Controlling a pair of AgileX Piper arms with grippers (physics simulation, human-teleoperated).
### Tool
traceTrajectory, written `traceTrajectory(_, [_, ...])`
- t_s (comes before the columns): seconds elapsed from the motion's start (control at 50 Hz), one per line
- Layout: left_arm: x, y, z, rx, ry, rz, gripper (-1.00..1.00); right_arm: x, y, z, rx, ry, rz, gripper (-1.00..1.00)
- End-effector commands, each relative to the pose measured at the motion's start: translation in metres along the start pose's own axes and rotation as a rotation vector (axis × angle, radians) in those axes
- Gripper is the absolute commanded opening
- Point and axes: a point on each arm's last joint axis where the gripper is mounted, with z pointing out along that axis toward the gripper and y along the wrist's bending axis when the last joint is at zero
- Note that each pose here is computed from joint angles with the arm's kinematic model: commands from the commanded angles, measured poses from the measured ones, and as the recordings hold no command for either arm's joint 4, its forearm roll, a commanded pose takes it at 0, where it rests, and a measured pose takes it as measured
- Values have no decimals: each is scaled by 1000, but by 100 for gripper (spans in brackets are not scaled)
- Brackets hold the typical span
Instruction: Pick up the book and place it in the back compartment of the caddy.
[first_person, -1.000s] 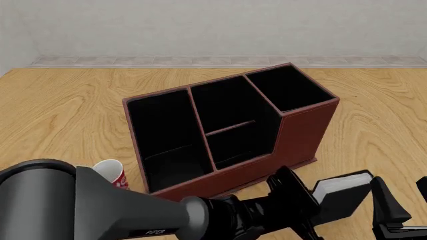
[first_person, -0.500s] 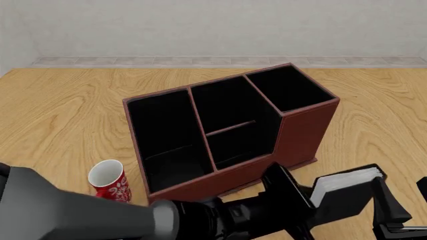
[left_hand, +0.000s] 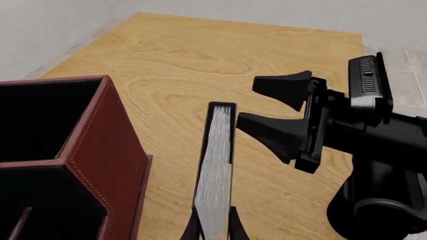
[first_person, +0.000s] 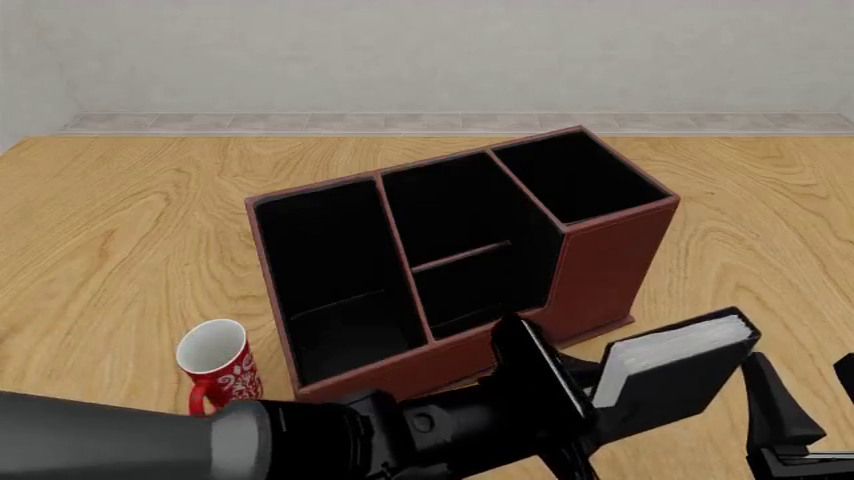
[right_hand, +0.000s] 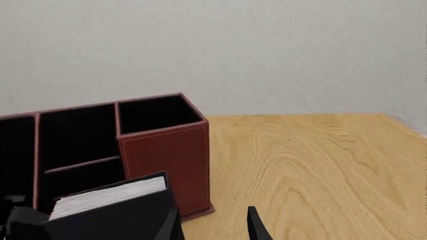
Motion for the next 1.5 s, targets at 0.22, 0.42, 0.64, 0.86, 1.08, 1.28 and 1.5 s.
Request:
traceTrajectory(0.22, [-10, 8, -19, -22, -29, 20, -100, 0, 0, 0, 0, 3, -10, 100])
traceTrajectory(0.42, [-13, 11, -32, -32, -36, 13, -100, 1, 0, 0, 0, 3, -10, 100])
traceTrajectory(0.64, [-14, 19, -47, -58, -57, 13, -100, 1, 0, 0, 0, 3, -10, 100])
traceTrajectory(0.86, [-16, 26, -56, -79, -67, 11, -100, 1, 0, 0, 0, 3, -10, 100])
traceTrajectory(1.08, [-44, 33, -84, -103, -126, -32, -100, 0, 0, 0, 0, 3, -10, 100])
traceTrajectory(1.28, [-71, 41, -110, -135, -111, 43, -100, 0, 0, 0, 0, 3, -10, 100])
traceTrajectory(1.5, [-89, 58, -131, -201, -109, 34, -100, 0, 0, 0, 0, 3, -10, 100])
